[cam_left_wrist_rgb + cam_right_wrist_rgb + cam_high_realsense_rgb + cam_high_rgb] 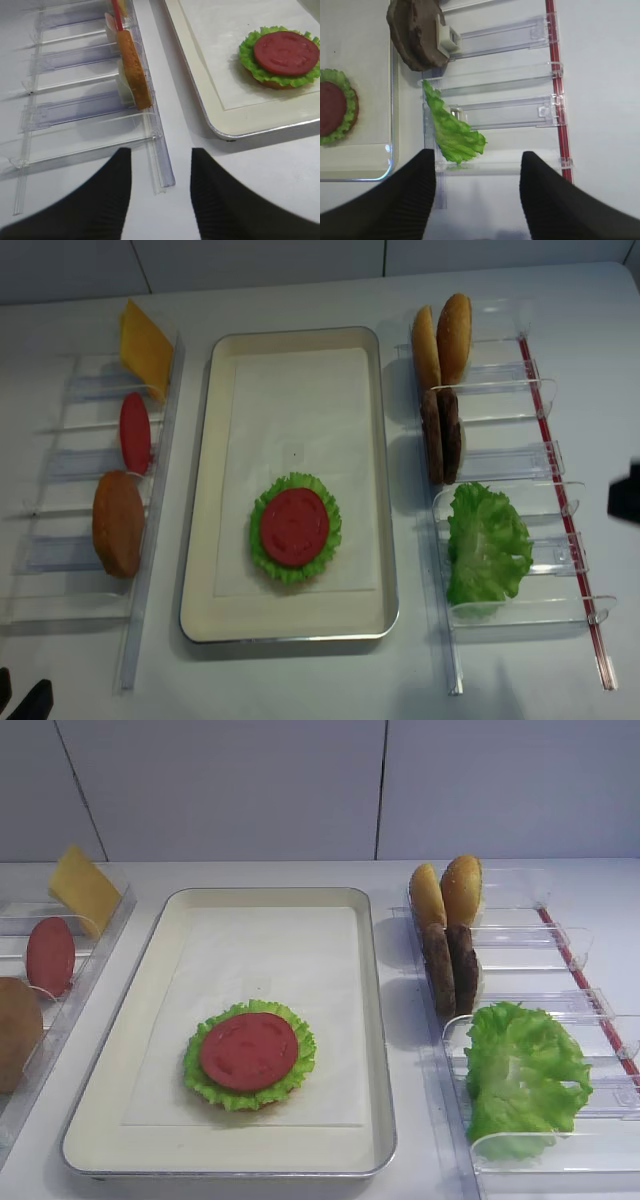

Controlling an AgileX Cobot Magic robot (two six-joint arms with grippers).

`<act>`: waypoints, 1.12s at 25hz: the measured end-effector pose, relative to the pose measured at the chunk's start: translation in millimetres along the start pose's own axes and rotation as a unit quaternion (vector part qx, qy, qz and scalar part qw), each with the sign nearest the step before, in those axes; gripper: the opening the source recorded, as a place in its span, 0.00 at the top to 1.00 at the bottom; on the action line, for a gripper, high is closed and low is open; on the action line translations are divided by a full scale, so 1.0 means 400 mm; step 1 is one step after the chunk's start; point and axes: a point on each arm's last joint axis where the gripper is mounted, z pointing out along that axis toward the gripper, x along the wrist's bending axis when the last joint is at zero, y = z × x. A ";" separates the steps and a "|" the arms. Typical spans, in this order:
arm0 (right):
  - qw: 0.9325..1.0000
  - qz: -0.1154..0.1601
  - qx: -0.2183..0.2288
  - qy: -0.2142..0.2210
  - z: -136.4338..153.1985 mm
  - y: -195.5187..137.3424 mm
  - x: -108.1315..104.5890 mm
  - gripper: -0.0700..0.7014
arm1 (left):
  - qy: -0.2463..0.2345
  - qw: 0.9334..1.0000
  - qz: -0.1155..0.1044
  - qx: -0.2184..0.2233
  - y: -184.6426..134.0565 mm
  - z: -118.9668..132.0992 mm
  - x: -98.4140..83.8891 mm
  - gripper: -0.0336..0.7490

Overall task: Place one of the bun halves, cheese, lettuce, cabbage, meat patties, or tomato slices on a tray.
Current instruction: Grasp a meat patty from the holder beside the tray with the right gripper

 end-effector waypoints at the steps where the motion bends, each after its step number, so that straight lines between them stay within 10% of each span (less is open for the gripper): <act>1: 1.000 0.003 0.006 0.004 0.001 0.029 0.006 0.37 | 0.000 1.000 0.000 0.000 0.000 0.000 0.000 0.62; 19: 0.982 -0.104 0.153 -0.033 0.327 0.298 0.295 0.37 | 0.000 1.000 -0.001 0.000 0.000 0.000 0.000 0.62; 28: 0.974 -0.106 0.191 -0.061 0.451 0.310 0.303 0.37 | 0.000 1.000 -0.001 0.000 0.000 0.000 0.000 0.62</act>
